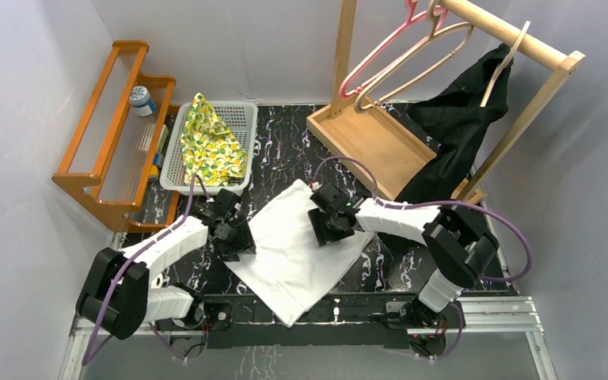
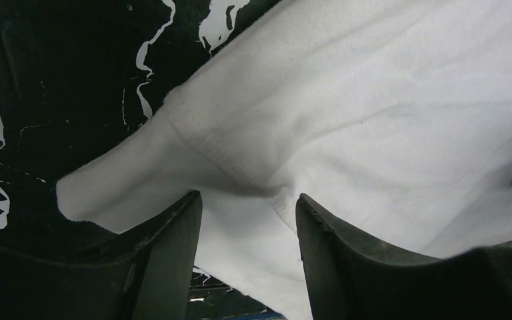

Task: Place the skirt on the hanger
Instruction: Adjust the skirt at the center of the board.

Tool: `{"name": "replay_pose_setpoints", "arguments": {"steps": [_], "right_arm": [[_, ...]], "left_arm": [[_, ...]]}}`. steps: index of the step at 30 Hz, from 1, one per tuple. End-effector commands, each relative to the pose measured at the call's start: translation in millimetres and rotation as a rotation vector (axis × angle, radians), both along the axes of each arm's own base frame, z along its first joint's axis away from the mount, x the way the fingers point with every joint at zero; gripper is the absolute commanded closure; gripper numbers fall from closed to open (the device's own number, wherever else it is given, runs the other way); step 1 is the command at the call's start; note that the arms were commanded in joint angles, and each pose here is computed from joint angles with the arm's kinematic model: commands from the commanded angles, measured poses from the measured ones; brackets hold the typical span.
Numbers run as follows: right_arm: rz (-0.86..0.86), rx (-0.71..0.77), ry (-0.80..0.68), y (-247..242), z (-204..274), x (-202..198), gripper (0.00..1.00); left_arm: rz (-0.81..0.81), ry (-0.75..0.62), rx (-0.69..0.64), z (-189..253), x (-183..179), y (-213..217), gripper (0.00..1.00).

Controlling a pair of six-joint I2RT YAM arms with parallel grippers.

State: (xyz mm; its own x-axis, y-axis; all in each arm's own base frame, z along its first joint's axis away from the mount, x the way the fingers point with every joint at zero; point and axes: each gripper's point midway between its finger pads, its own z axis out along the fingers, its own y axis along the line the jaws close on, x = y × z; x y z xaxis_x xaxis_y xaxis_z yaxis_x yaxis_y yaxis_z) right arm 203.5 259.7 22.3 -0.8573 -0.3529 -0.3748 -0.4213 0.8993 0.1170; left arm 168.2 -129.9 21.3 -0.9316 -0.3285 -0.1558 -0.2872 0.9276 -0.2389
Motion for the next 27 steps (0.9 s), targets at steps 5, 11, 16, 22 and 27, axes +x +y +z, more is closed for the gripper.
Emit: {"name": "replay_pose_setpoints", "arguments": {"steps": [5, 11, 16, 22, 27], "right_arm": [[0.016, 0.009, 0.147, -15, 1, -49, 0.37], [0.006, 0.015, 0.075, -6, 11, -30, 0.38], [-0.024, 0.033, -0.009, 9, 33, -5, 0.39], [0.022, 0.149, -0.187, 22, 92, 19, 0.39], [0.172, 0.338, -0.441, 40, 186, 33, 0.37]], "left_arm": [[-0.027, -0.048, 0.122, -12, 44, 3, 0.49], [-0.06, -0.067, 0.192, -15, 77, 6, 0.5], [-0.058, -0.079, 0.255, -7, 83, 21, 0.51], [-0.099, -0.214, 0.131, 34, 73, 12, 0.49], [-0.203, -0.433, -0.04, 87, 70, -9, 0.41]]}}
